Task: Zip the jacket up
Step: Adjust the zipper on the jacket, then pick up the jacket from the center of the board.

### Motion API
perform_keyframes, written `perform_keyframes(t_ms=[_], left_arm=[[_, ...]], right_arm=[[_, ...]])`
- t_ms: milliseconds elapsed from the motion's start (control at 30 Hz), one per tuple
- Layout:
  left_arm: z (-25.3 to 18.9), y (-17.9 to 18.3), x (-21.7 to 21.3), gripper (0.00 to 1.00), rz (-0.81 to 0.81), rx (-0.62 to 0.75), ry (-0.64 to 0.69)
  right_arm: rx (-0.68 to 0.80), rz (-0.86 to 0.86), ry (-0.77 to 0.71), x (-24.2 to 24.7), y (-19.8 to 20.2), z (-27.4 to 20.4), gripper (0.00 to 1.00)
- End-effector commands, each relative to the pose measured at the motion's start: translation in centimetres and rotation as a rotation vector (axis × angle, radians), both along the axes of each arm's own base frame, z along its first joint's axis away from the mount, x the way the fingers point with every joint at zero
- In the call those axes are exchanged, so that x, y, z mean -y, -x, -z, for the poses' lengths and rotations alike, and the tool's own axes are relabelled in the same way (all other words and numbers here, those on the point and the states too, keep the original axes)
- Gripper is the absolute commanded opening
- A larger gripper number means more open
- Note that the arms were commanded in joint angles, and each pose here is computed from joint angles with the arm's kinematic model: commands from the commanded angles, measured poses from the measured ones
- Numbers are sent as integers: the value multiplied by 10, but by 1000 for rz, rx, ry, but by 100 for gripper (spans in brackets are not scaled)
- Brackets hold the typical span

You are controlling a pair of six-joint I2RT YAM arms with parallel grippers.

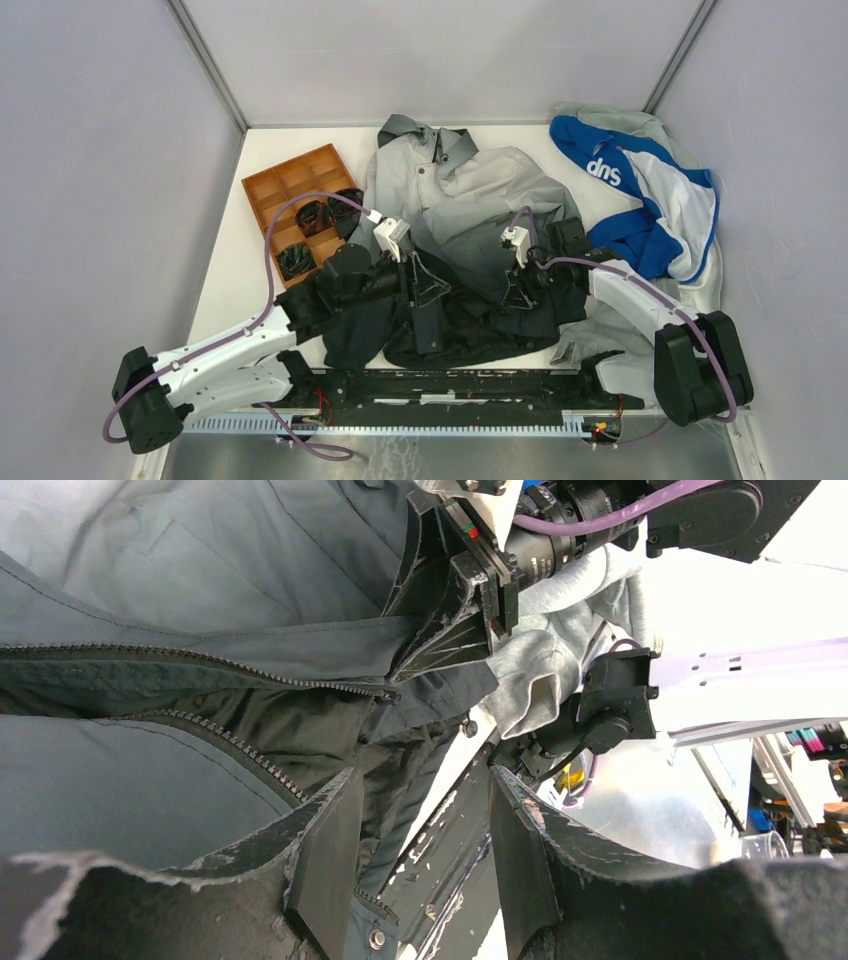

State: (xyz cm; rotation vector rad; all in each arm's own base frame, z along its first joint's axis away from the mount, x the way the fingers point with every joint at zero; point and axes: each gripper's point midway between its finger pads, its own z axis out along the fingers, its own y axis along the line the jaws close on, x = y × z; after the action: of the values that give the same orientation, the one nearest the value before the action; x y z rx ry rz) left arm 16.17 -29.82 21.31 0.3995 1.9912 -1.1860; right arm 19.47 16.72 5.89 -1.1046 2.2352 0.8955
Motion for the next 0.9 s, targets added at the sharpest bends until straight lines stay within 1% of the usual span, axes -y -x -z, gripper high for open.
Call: perform_keyframes(t_ms=[0,200,333,500,567,700,867], left_arm=[[-9,-3,-7,56,-45,-6,29],[-9,0,-10,57,-48,-11,21],[-9,3,-13,57,-45,-23,9],[1,14,-21,63,-32,-80,-34],[8,19,-26,64,-27,-106,-56],[18,27,-34,64,-32,-158,-84],[33,43,-46,65,-27,-246,-142]], right_arm=[[87,-13,-23,-2,-13,-23,45],[94,-32,-31,-3,-10,-25,51],[125,-47,-20,-1,-12,-31,64],[185,-44,5,7,-21,-46,76],[198,-50,-6,6,-21,-50,78],[210,-68,-25,4,-18,-56,78],[288,-109,-46,1,-21,-78,78]])
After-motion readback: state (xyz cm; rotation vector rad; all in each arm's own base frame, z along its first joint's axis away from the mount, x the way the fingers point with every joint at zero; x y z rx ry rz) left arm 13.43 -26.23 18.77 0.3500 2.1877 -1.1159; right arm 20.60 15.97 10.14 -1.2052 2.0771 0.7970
